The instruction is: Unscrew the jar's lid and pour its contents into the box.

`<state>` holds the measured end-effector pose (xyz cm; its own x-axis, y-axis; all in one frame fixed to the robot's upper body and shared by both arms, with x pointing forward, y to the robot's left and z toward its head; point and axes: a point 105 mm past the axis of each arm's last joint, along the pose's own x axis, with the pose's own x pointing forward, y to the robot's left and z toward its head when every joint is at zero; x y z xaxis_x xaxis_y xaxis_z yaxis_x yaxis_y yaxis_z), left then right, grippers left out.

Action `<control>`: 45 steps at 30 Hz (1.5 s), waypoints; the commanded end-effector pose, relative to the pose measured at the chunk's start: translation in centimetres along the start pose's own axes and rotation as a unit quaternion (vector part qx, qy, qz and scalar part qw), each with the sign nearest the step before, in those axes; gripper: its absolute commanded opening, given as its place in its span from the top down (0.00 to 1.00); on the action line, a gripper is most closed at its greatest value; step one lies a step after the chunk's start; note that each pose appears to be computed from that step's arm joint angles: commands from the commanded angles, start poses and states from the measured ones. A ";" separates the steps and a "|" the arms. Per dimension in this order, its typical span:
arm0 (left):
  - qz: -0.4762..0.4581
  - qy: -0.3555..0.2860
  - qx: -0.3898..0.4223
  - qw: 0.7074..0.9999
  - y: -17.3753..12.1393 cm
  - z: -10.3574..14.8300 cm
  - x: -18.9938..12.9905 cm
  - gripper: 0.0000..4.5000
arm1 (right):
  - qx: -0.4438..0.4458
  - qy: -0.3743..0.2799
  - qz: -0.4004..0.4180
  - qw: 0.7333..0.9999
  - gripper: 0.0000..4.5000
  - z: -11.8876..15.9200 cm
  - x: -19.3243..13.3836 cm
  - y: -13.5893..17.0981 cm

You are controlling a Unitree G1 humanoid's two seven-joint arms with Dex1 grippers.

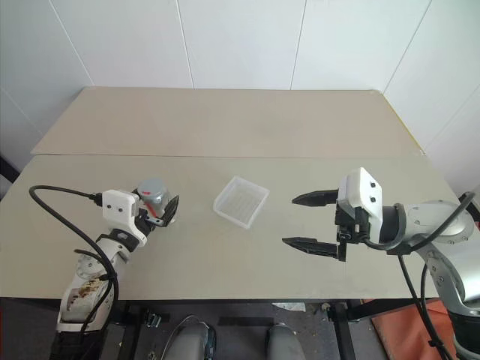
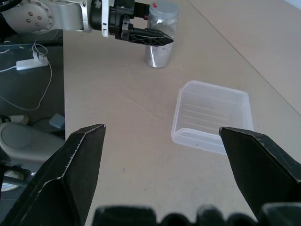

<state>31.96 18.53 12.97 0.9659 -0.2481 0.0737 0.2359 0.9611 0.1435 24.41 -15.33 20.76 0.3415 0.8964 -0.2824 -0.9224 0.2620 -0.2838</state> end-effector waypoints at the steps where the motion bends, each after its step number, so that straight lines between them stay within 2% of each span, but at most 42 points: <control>1: -0.007 -0.028 0.003 1.000 -0.4 1.2 0.4 0.04 | -0.026 -0.012 -0.005 1.000 0.00 1.3 -0.6 0.2; 4: -0.013 -0.029 -0.001 1.000 -0.8 1.1 0.5 0.21 | -0.025 -0.011 -0.006 1.000 0.00 1.3 -0.6 0.2; 9: -0.006 -0.035 0.001 0.999 -0.5 1.1 1.3 0.57 | -0.024 -0.014 -0.005 1.000 0.00 1.3 -0.5 0.4; 13: -0.020 -0.049 0.023 0.998 0.1 2.1 2.1 0.57 | -0.025 -0.020 -0.002 1.000 0.00 1.4 -0.1 0.4; 16: -0.054 -0.067 0.039 0.996 1.6 4.6 2.7 0.57 | -0.034 -0.039 -0.008 0.999 0.00 2.0 0.5 0.0; 20: -0.160 -0.067 0.032 0.984 2.9 8.2 2.4 0.57 | -0.039 -0.075 -0.019 0.996 0.00 3.4 1.8 -0.8; 24: -0.310 -0.065 0.013 0.949 2.5 11.3 1.8 0.57 | -0.033 -0.127 -0.039 0.991 0.00 5.5 4.3 -2.0; 28: -0.362 -0.020 -0.041 0.931 2.2 11.9 3.1 0.57 | -0.031 -0.153 -0.041 0.987 0.00 7.8 7.0 -2.6; 32: -0.410 -0.012 -0.037 0.911 0.2 11.7 4.2 0.57 | -0.017 -0.168 -0.037 0.985 0.00 9.8 9.3 -3.1; 39: -0.495 -0.058 -0.028 0.866 -3.6 11.6 4.2 0.57 | 0.028 -0.178 -0.049 0.982 0.00 12.8 11.8 -4.6; 45: -0.547 -0.086 -0.001 0.833 -4.9 11.9 4.4 0.57 | 0.047 -0.146 -0.056 0.987 0.00 12.5 13.4 -5.3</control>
<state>34.03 11.55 23.14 0.1828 -0.9827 0.0307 0.9709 0.1853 0.1517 31.90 -0.49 29.24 0.3949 0.9184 0.0231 -0.9023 0.3924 -0.1783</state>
